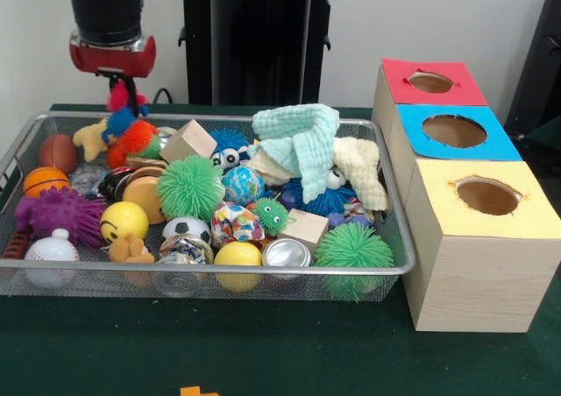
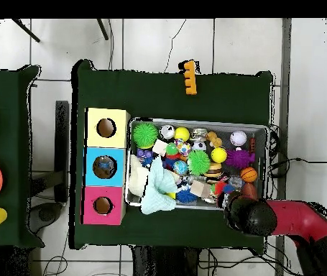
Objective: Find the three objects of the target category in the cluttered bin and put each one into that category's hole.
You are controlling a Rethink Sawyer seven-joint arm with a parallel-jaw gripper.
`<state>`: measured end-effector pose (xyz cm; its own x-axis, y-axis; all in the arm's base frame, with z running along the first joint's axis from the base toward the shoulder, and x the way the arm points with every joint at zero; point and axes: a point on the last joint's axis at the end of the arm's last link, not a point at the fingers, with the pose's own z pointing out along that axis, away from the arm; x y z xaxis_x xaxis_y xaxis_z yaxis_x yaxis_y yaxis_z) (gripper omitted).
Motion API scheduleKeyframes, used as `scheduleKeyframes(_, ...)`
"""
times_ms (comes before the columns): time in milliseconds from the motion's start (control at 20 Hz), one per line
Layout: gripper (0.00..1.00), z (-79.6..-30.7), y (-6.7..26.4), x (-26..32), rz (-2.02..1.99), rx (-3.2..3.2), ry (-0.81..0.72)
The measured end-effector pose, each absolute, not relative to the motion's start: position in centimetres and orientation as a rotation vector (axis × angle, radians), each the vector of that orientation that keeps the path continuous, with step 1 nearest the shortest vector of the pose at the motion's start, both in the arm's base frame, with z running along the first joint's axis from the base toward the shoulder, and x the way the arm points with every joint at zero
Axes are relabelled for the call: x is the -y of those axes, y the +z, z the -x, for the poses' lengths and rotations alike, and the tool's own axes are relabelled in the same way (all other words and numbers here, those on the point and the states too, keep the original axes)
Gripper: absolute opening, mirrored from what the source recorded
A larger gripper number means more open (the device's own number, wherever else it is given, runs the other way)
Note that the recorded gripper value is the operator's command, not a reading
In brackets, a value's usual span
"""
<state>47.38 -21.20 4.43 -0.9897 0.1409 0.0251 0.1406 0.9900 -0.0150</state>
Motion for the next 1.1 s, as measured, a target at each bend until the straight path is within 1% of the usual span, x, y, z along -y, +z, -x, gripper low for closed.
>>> scheduleKeyframes(400,0.00,-46.1,2.6,16.8,0.123,3.140,0.018)
scheduleKeyframes(750,0.00,-44.4,0.9,15.3,0.080,3.151,0.067)
scheduleKeyframes(1100,0.00,-43.5,0.8,15.0,0.048,3.171,0.143)
